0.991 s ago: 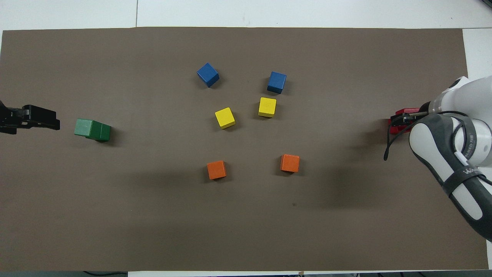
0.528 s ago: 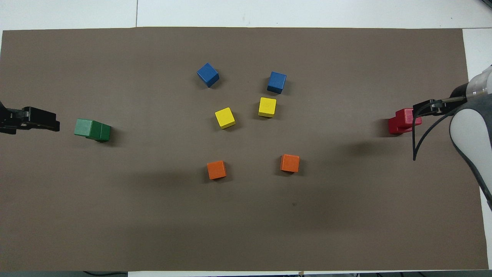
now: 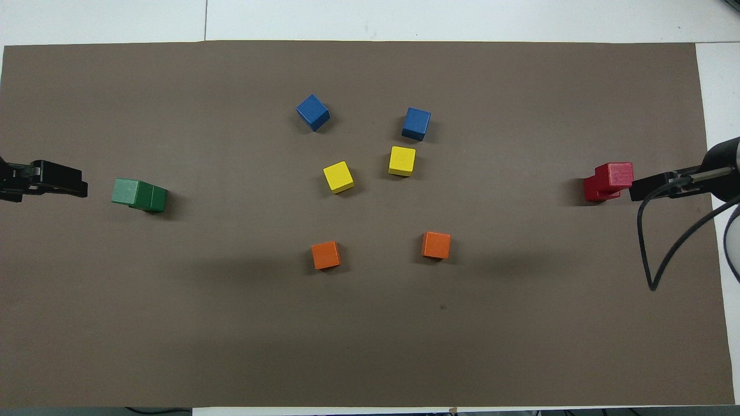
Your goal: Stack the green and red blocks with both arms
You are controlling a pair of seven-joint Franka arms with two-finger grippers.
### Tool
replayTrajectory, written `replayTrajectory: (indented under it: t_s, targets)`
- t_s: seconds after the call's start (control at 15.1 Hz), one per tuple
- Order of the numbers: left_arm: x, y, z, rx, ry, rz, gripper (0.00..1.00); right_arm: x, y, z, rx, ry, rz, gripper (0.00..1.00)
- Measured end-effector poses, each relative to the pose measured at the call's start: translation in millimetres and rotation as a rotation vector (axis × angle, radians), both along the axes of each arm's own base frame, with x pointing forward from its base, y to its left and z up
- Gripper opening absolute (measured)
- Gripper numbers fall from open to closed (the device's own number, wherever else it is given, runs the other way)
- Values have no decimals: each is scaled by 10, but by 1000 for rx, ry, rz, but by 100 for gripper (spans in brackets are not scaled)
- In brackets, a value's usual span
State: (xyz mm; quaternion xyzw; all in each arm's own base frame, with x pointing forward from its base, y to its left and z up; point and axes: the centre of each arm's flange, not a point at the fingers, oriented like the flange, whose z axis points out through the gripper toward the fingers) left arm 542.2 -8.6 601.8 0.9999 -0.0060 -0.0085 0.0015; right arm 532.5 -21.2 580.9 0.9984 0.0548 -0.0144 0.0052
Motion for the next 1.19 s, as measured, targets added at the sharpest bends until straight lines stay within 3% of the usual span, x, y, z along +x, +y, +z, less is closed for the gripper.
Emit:
replayTrajectory:
  t_s: [0.26,1.19]
  targets:
    - [0,12,0,0,0,2,100,-75,23,85,1,56,3,100]
    - [0,27,0,0,0,5,100,9,23,127,-4,65,-18,100]
